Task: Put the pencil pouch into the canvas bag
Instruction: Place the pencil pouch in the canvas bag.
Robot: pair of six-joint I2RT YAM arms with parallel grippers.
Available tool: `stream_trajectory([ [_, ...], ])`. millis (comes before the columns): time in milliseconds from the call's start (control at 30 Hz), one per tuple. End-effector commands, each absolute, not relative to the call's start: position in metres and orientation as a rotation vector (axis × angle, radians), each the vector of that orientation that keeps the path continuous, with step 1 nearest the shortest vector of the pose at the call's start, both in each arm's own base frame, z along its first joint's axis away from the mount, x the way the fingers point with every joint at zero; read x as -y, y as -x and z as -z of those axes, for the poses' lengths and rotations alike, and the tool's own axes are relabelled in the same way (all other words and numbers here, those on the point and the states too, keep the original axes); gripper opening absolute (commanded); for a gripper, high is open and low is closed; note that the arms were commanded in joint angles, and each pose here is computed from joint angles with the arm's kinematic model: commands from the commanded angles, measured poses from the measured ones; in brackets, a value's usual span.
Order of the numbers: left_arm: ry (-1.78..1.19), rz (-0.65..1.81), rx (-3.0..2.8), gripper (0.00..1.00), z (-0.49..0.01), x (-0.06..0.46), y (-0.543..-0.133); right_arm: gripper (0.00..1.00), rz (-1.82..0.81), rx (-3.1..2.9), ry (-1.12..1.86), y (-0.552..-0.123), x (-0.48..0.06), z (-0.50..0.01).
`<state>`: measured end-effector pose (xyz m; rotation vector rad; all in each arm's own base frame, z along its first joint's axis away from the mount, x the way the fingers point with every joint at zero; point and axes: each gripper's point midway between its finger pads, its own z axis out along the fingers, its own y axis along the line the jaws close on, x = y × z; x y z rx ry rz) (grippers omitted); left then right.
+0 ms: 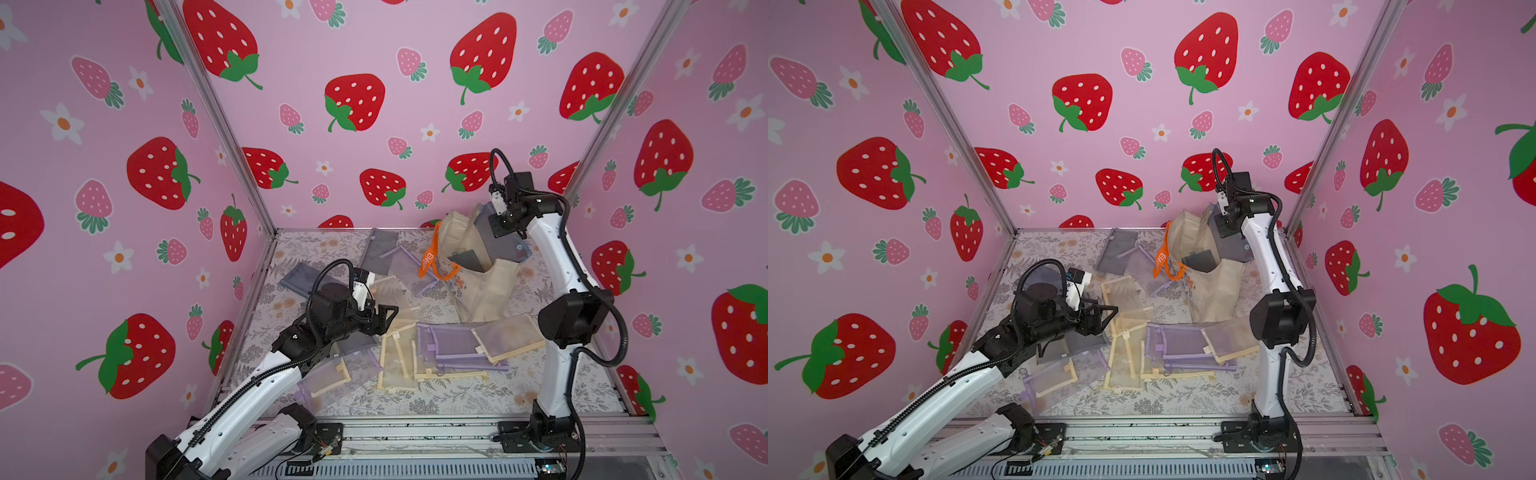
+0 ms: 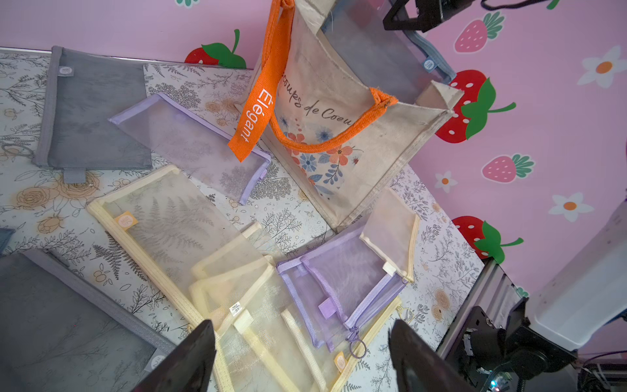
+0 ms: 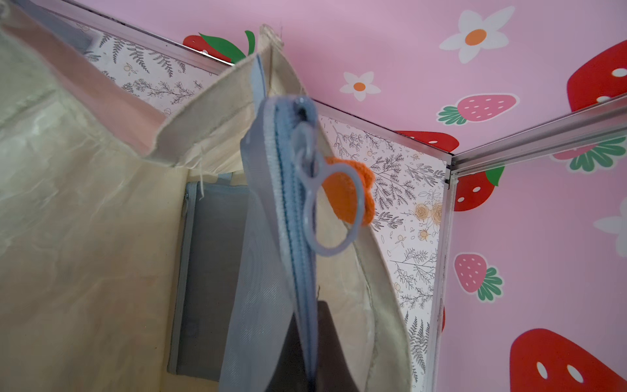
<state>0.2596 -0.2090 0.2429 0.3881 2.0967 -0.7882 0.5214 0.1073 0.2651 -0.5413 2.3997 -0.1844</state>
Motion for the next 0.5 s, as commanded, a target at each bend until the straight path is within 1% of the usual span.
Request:
stream_trajectory([
  [0, -0.391, 0.764, -2.058, 0.82, -0.252, 0.205, -0.261, 0.0, 0.189, -2.415, 0.487, -0.526, -0.102, -0.266],
  [167, -0.389, 0.755, -2.063, 0.82, -0.251, 0.204, -0.261, 0.0, 0.137, -2.413, 0.435, -0.536, -0.107, -0.263],
  [333, -0.385, 0.745, -2.067, 0.82, -0.251, 0.203, -0.263, 0.0, 0.091, -2.441, 0.436, -0.536, -0.113, -0.251],
  [400, -0.378, 0.741, -2.072, 0.82, -0.25, 0.202, -0.263, 0.05, 0.071, -2.458, 0.444, -0.533, -0.116, -0.245],
  [467, -0.367, 0.72, -2.097, 0.82, -0.246, 0.201, -0.265, 0.14, 0.06, -2.466, 0.455, -0.528, -0.119, -0.243],
])
